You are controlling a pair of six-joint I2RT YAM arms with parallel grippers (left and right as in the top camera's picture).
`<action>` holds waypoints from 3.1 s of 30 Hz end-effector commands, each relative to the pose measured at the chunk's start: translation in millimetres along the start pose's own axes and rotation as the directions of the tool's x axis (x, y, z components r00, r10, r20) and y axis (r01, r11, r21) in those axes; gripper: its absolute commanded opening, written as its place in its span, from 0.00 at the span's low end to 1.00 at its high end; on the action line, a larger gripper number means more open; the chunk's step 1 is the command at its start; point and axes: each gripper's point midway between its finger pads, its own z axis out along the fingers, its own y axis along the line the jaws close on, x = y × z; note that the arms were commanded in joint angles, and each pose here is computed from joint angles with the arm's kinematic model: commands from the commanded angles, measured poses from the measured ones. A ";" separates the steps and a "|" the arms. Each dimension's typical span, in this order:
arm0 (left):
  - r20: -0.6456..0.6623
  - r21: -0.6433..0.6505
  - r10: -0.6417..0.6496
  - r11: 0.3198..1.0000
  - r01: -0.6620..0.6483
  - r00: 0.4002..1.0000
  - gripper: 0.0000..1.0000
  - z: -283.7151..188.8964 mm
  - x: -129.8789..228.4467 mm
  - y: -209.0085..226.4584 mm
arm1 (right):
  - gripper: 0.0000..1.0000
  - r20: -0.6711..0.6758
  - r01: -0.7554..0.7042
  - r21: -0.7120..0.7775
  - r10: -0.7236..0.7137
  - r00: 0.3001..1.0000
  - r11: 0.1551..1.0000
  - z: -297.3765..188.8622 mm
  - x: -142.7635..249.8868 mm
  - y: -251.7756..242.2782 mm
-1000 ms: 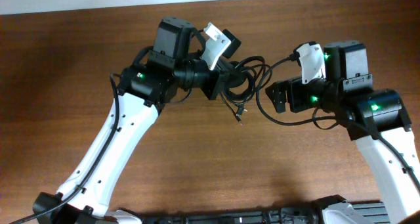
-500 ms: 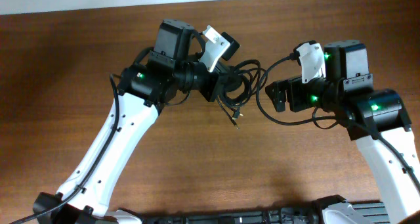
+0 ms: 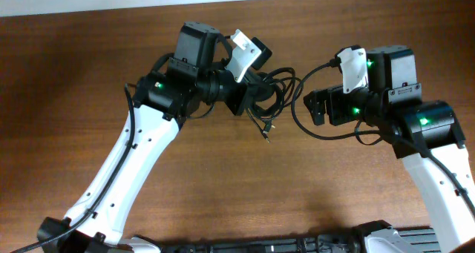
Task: Untangle cables
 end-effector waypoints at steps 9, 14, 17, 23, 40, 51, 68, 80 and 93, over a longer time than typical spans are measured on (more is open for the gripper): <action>0.078 -0.026 0.249 0.969 -0.248 0.965 0.00 -15.0 -24.2 -7.2 | 0.99 -0.001 0.008 0.049 -0.008 1.000 0.999 0.5 0.3 -9.1; 0.137 -0.050 0.321 0.947 -0.317 0.937 0.00 -15.6 -41.9 -9.0 | 0.99 0.031 0.018 -0.104 -0.015 0.999 0.994 -0.4 -7.3 17.3; 0.145 -0.061 0.368 0.930 -0.363 0.918 0.00 -16.1 -44.9 -9.1 | 0.99 0.032 0.018 -0.111 -0.015 0.999 0.994 -1.5 -7.0 18.7; 0.025 0.013 0.502 0.865 -0.502 0.865 0.00 -12.8 -6.5 -14.9 | 1.00 0.105 0.228 -0.199 -0.211 0.972 0.953 -14.1 -9.0 38.7; 0.269 0.304 0.602 0.688 -0.659 0.752 0.00 -25.6 -0.7 -102.7 | 0.46 0.283 0.567 -0.384 -0.492 0.823 0.729 -31.3 1.2 83.4; 0.052 0.100 0.541 0.834 -0.543 0.840 0.99 -12.1 -1.9 -51.6 | 0.04 0.209 0.561 -0.272 -0.521 0.828 0.782 -21.0 0.5 60.3; -0.038 -0.201 0.082 0.976 -0.088 0.996 0.91 -15.4 -2.1 2.2 | 0.04 0.244 0.578 -0.248 -0.528 0.814 0.777 -21.5 -9.0 60.5; -0.036 -0.194 0.083 0.977 -0.088 0.996 0.00 -15.1 -2.3 1.0 | 0.04 0.271 0.590 -0.238 -0.530 0.803 0.772 -22.5 -15.3 62.0; 0.050 0.016 0.306 0.952 -0.307 0.951 0.26 -29.8 -14.0 -51.8 | 0.04 0.265 0.584 -0.239 -0.527 0.807 0.775 -22.2 -14.5 61.4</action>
